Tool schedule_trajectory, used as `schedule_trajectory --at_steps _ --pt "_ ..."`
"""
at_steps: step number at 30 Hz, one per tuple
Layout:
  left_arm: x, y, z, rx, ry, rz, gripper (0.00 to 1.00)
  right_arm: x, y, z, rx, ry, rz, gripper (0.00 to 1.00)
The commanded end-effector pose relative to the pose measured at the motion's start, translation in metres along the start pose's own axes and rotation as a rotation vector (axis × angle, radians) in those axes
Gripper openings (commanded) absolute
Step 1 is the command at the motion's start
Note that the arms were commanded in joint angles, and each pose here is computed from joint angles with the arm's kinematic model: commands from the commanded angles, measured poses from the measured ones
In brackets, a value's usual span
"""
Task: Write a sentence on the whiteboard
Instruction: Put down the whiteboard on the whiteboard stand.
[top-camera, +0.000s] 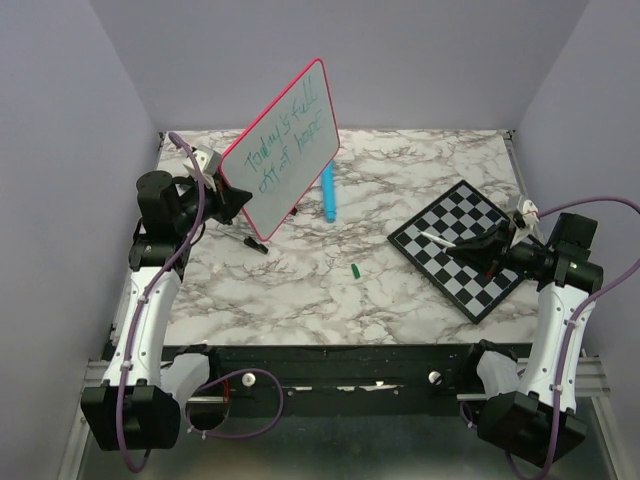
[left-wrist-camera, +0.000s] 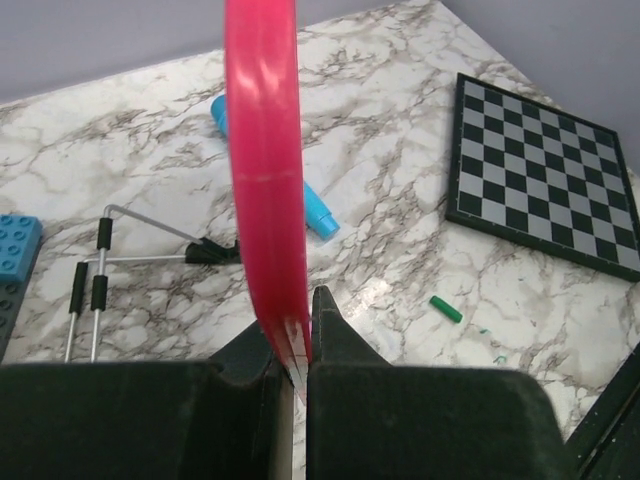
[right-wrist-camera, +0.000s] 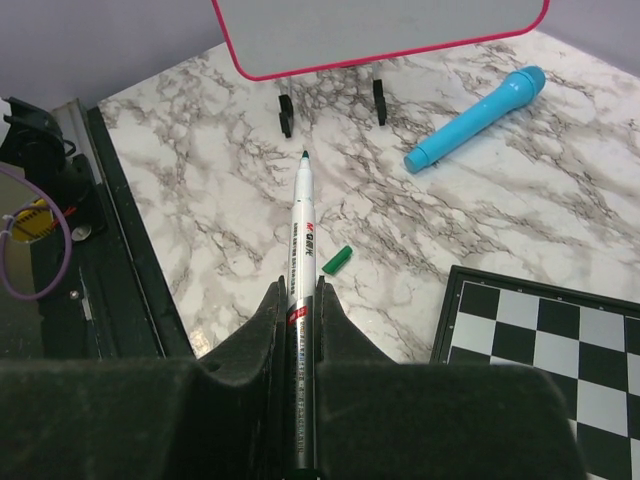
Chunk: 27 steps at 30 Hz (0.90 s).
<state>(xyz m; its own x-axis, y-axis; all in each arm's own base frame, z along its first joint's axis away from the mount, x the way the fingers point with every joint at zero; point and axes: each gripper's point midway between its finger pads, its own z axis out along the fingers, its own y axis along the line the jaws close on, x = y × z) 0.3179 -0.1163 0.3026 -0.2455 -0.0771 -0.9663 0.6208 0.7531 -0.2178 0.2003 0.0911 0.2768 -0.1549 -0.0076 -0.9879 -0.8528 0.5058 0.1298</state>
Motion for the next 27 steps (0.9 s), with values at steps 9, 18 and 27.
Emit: schedule_trajectory --at_steps 9,18,27 --pt "-0.024 0.042 -0.015 -0.132 -0.021 0.182 0.0 -0.016 0.021 0.003 -0.092 -0.097 0.006 0.0" --pt "-0.008 0.059 -0.021 -0.177 0.018 0.18 0.0 -0.018 0.028 0.003 -0.101 -0.101 -0.012 0.01" --pt "0.008 0.062 -0.025 -0.179 0.016 0.132 0.0 -0.019 0.031 0.003 -0.102 -0.101 -0.028 0.0"
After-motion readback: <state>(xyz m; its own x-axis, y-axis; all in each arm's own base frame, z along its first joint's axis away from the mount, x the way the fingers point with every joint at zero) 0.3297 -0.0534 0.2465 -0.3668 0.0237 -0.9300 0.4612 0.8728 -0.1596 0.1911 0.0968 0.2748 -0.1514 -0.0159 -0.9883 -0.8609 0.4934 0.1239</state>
